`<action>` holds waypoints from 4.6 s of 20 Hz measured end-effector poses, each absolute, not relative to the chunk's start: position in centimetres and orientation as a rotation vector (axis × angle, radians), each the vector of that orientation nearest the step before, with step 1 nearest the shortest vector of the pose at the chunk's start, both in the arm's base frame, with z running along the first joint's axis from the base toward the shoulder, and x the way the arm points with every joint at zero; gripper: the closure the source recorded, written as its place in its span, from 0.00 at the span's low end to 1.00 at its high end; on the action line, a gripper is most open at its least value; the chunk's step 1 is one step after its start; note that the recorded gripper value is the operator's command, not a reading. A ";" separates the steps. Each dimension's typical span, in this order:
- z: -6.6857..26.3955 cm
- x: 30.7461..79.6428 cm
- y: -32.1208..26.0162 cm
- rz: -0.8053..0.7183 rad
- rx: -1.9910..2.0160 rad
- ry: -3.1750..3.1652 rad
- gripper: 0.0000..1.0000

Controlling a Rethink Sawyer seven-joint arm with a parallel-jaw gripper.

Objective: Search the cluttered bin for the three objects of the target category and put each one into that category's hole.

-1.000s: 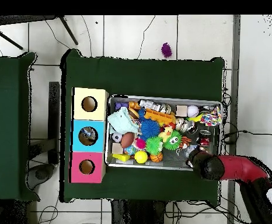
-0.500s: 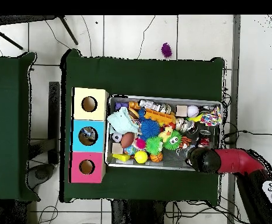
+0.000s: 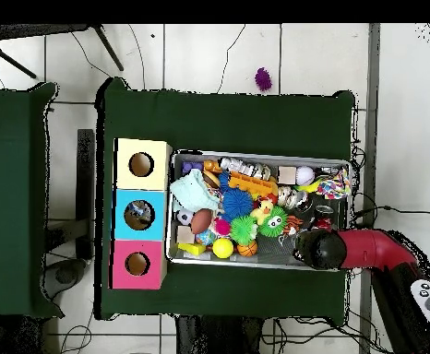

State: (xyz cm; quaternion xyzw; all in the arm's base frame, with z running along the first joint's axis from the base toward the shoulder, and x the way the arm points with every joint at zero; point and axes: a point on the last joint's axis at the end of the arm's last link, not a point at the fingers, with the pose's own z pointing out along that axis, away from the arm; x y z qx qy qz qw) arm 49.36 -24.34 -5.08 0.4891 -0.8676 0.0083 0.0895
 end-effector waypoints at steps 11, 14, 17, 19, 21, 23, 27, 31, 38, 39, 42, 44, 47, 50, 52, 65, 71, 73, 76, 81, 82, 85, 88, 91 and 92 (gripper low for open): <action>-5.2 49.4 -24.3 0.030 1.489 -2.556 1.00; -5.1 49.4 -24.5 0.016 1.488 -2.565 1.00; -5.1 49.5 -24.7 0.012 1.483 -2.576 1.00; -5.1 49.5 -24.8 0.010 1.482 -2.580 1.00; -5.1 49.5 -24.8 0.008 1.481 -2.582 1.00; -5.1 49.5 -24.8 0.008 1.481 -2.582 1.00; -5.1 49.5 -24.8 0.005 1.483 -2.583 1.00; -5.1 49.4 -24.9 -0.001 1.500 -2.581 1.00; -5.0 49.5 -25.3 -0.017 1.612 -2.535 1.00; -5.1 49.5 -25.4 -0.021 1.632 -2.525 1.00; -5.0 49.7 -25.7 -0.037 1.723 -2.476 1.00; -5.0 49.8 -25.7 -0.038 1.777 -2.438 1.00; -5.0 49.9 -25.6 -0.030 1.862 -2.366 1.00; -5.1 50.0 -25.4 -0.016 1.907 -2.322 1.00; -5.1 50.2 -25.1 0.004 1.938 -2.283 1.00; -5.1 50.4 -24.6 0.024 1.968 -2.214 1.00; -4.8 50.5 -24.9 -0.007 1.931 -2.270 1.00; -4.7 50.5 -25.0 -0.015 1.924 -2.284 1.00; -4.6 50.5 -25.0 -0.027 1.914 -2.302 1.00; -4.4 50.0 -24.6 -0.056 1.910 -2.317 1.00; -4.5 49.6 -24.2 -0.073 1.912 -2.317 1.00; -4.3 48.3 -23.0 -0.127 1.922 -2.311 1.00; -4.2 47.5 -22.1 -0.161 1.928 -2.303 1.00; -4.1 46.9 -21.2 -0.189 1.942 -2.296 1.00; -4.1 46.9 -21.0 -0.192 1.947 -2.295 1.00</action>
